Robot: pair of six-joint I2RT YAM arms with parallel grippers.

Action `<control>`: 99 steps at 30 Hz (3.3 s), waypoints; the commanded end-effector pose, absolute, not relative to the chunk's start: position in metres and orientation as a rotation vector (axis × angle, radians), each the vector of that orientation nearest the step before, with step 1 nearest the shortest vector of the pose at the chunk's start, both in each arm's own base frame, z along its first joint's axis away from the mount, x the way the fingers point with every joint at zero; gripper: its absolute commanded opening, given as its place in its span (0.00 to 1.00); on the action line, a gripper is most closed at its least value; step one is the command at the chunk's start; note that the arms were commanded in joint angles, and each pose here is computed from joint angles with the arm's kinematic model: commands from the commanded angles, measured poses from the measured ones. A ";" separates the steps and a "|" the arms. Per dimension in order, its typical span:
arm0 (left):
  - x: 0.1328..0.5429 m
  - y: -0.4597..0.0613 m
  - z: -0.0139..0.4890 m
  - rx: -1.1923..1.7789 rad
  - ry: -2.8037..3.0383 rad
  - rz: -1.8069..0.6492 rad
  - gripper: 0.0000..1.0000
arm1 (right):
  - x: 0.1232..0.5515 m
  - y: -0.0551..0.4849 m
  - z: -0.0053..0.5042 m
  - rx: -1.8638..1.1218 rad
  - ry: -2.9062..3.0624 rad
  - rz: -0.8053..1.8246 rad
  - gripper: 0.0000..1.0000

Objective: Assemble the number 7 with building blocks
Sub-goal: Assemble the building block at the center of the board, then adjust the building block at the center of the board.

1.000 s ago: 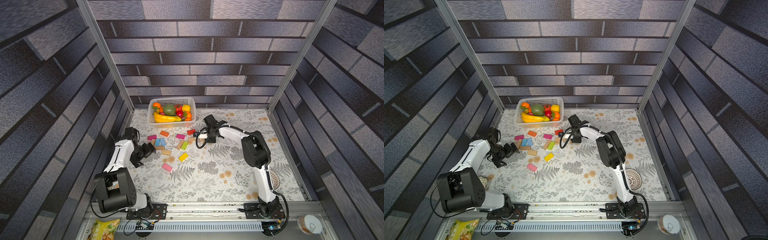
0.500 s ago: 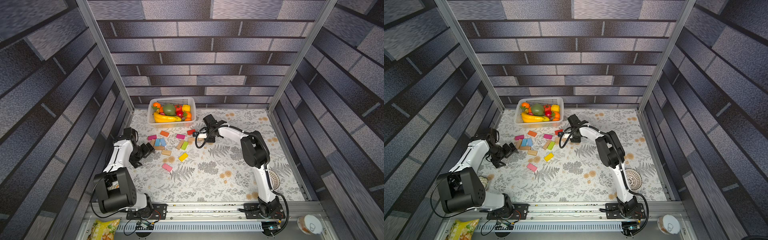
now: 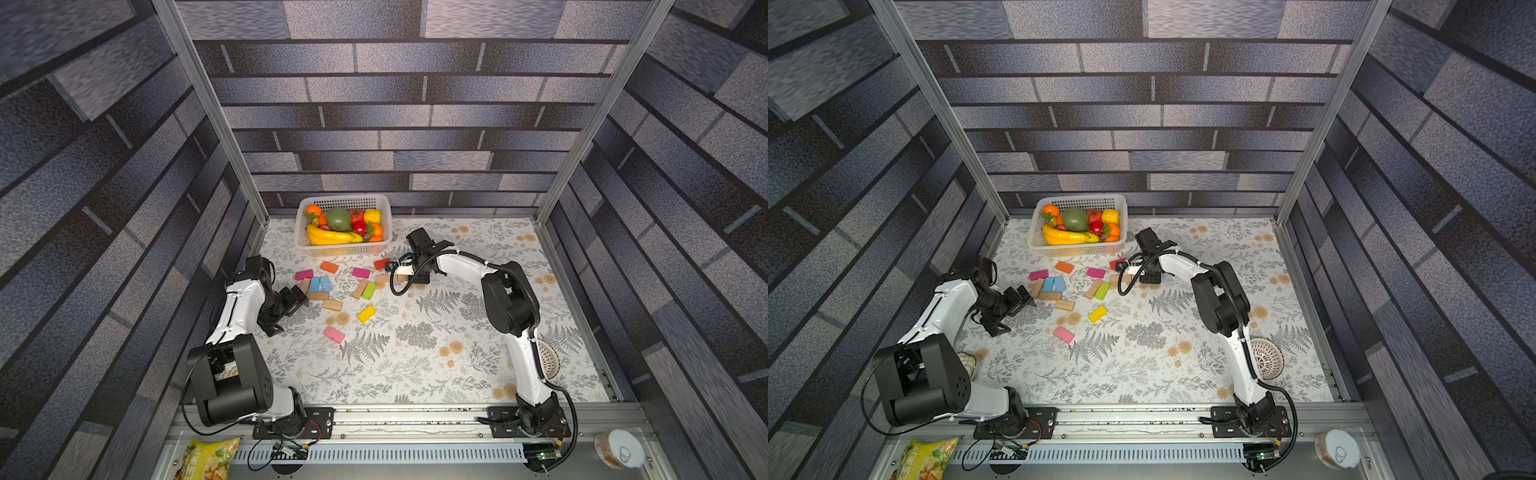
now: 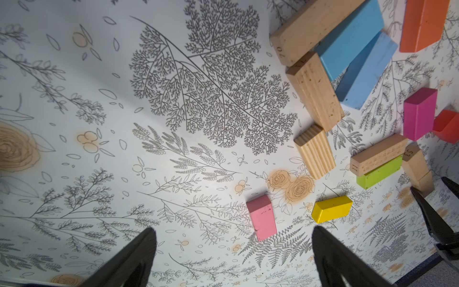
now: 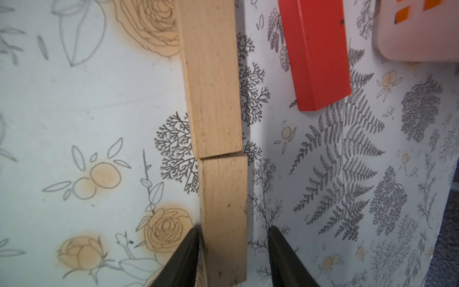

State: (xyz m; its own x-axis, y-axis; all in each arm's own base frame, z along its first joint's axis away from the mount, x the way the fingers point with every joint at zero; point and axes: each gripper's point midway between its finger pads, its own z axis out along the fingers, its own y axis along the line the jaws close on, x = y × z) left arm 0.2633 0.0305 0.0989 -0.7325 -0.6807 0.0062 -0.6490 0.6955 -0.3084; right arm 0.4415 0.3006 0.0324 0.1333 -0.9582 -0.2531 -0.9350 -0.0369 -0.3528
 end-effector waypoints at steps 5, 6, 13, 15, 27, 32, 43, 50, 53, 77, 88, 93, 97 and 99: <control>0.260 0.034 0.099 -1.099 2.804 -0.426 1.00 | 0.441 0.303 0.049 -1.872 1.833 -0.031 0.48; 0.260 0.034 0.100 -1.100 2.799 -0.428 1.00 | 0.443 0.305 0.065 -1.814 1.822 -0.019 0.48; 0.268 0.030 0.111 -1.074 2.751 -0.469 1.00 | 0.446 0.300 0.208 -1.060 1.972 0.182 0.76; 0.279 0.019 0.119 -1.037 2.724 -0.529 1.00 | 0.456 0.271 0.222 -0.577 2.174 0.209 0.89; 0.355 -0.057 0.157 -0.858 2.567 -0.799 1.00 | 0.430 0.292 0.164 0.381 2.759 1.215 0.86; 0.353 -0.057 0.155 -0.827 2.612 -0.772 1.00 | 0.450 0.290 0.136 0.536 2.721 1.376 0.86; 0.331 -0.039 0.150 -0.882 2.618 -0.746 1.00 | 0.447 0.282 0.084 0.543 2.815 1.305 0.87; 0.330 -0.038 0.150 -0.872 2.618 -0.741 1.00 | 0.447 0.271 0.064 0.510 2.852 1.215 0.87; 0.330 -0.038 0.151 -0.869 2.619 -0.740 1.00 | 0.446 0.268 0.056 0.509 2.866 1.191 0.87; 0.319 -0.033 0.146 -0.883 2.628 -0.718 1.00 | 0.458 0.274 0.027 0.509 2.883 1.209 0.87; 0.321 -0.033 0.147 -0.879 2.626 -0.722 1.00 | 0.460 0.283 0.028 0.488 2.885 1.241 0.87; 0.321 -0.033 0.146 -0.880 2.625 -0.722 1.00 | 0.457 0.284 0.027 0.484 2.892 1.247 0.87; 0.319 -0.033 0.146 -0.884 2.624 -0.722 1.00 | 0.453 0.288 0.028 0.471 2.898 1.254 0.87; 0.319 -0.033 0.147 -0.884 2.622 -0.724 1.00 | 0.451 0.290 0.028 0.464 2.899 1.256 0.87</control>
State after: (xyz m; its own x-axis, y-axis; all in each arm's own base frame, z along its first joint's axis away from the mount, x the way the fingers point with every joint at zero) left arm 0.3281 -0.0337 0.1437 -0.7682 -0.6322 -0.1006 -0.4909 0.6827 -0.5412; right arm 0.4619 0.2897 0.0541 -0.9609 0.2488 0.1218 0.2545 0.6197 0.7424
